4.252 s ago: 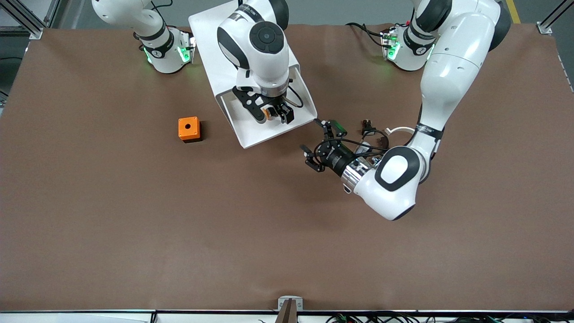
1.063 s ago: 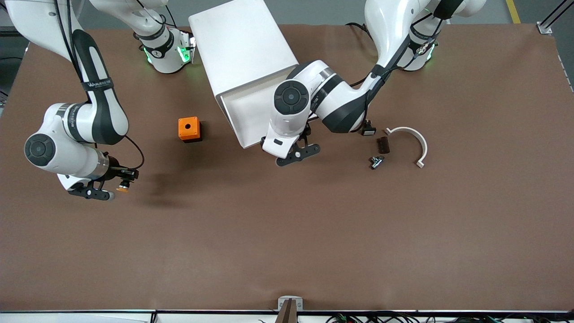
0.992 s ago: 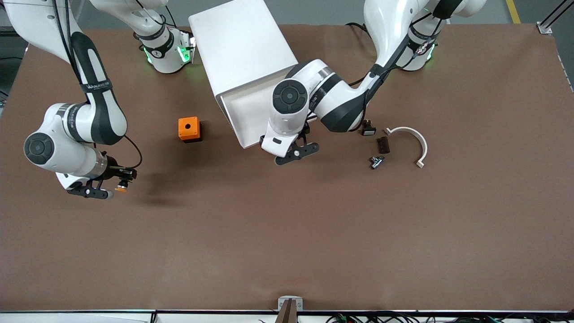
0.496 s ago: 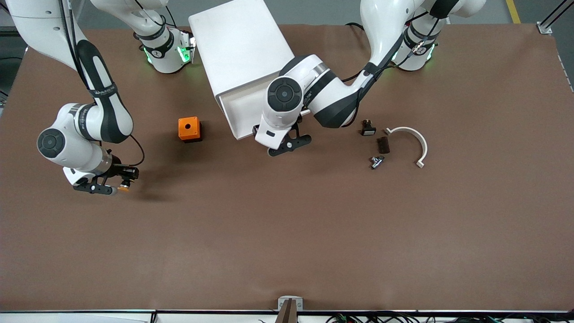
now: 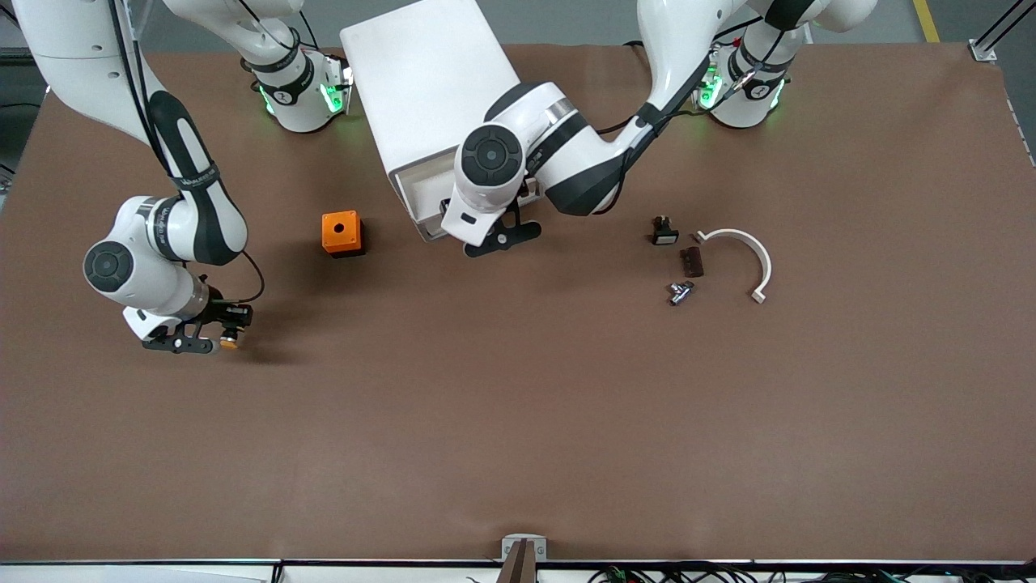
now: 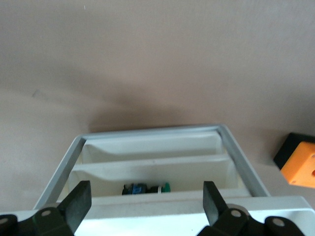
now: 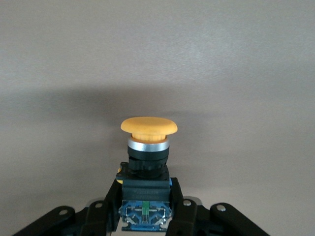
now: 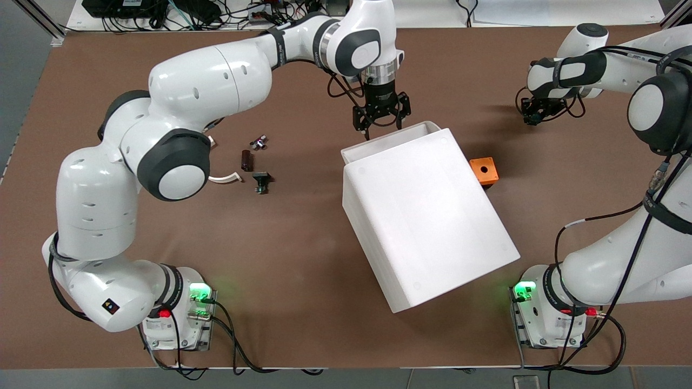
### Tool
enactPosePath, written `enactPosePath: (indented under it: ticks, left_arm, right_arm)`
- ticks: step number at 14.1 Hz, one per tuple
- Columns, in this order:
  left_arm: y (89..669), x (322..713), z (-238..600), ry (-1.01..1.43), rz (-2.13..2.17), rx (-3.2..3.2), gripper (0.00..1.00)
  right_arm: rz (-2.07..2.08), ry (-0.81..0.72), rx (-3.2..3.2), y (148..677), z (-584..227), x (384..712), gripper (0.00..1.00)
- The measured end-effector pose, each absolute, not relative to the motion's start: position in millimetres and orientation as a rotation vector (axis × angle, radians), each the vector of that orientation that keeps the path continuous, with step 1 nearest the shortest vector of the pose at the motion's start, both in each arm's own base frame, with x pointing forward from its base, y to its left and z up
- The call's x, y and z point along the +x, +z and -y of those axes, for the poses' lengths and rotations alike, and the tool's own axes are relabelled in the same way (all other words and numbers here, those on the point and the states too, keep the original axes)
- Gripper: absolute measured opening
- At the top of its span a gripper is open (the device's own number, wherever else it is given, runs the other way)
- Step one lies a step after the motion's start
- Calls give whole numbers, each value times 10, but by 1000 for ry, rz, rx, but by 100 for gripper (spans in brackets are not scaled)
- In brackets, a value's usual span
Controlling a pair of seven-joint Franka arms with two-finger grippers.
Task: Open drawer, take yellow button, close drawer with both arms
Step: 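Lower the button with the right gripper while the left gripper shuts the drawer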
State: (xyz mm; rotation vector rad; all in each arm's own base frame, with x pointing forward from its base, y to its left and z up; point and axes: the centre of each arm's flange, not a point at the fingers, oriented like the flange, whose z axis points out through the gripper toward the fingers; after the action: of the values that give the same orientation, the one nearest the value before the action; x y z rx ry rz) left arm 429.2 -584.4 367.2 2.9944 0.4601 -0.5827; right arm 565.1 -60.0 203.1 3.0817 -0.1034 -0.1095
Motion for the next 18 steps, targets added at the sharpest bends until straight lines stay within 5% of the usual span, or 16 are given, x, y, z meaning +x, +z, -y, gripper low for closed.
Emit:
enactPosePath:
  ticks: [7,13,18]
  left_arm:
    - [3654,3971,6033,-638,-474,3013,100]
    - [3637,3883,6076,-691,-485,2998,100]
    - [3613,3830,6098,-735,-491,2982,100]
  right_arm:
    - [134,-122,3075,1934,781,5681,42]
    - [130,-108,3076,1984,771,5737,96]
    - [123,-283,3088,2869,694,6005,100]
